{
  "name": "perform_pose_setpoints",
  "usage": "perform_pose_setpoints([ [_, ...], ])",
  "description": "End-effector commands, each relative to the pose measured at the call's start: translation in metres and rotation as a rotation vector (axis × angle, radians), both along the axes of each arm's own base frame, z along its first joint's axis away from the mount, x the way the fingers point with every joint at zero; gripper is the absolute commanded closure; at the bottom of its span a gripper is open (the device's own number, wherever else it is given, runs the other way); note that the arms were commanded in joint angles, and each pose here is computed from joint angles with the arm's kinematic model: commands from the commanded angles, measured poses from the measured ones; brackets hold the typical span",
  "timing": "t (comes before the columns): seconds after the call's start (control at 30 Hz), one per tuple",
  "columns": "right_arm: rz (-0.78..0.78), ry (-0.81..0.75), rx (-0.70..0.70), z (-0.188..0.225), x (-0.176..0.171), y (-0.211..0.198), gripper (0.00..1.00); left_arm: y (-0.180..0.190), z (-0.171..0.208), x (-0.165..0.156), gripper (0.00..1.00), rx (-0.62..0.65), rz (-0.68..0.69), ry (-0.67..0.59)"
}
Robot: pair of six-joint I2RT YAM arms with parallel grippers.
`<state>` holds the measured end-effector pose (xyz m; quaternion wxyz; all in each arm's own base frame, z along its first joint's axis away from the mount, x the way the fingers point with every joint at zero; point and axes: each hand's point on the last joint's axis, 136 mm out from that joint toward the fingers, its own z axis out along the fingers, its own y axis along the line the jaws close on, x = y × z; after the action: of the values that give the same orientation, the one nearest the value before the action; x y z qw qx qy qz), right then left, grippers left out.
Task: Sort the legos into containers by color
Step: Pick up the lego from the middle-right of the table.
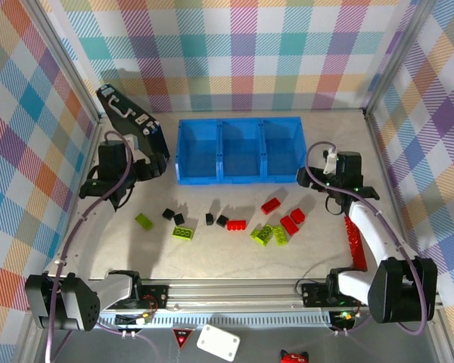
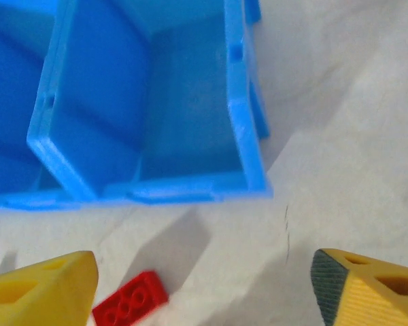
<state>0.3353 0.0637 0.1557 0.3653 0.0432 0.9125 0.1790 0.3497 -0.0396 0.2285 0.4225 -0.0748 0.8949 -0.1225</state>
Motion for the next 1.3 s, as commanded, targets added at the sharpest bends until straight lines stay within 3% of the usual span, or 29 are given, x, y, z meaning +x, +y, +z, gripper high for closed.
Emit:
perform_pose_setpoints([
  [0.0,-0.008,0.243,0.037,-0.017,-0.036,0.010,0.24,-0.018,-0.017,-0.024,0.00,-0.016,-0.120,0.152],
  [0.17,0.052,0.389,-0.010,-0.034,-0.057,0.027,0.32,-0.026,-0.025,-0.012,0.01,-0.029,-0.166,0.088],
  [0.5,0.094,0.548,-0.080,-0.066,-0.079,0.038,0.38,-0.030,-0.040,-0.011,0.02,-0.046,-0.189,0.128],
  [1.27,0.077,0.666,-0.237,-0.113,-0.086,0.024,0.40,-0.030,-0.046,-0.010,0.02,-0.045,-0.187,0.147],
])
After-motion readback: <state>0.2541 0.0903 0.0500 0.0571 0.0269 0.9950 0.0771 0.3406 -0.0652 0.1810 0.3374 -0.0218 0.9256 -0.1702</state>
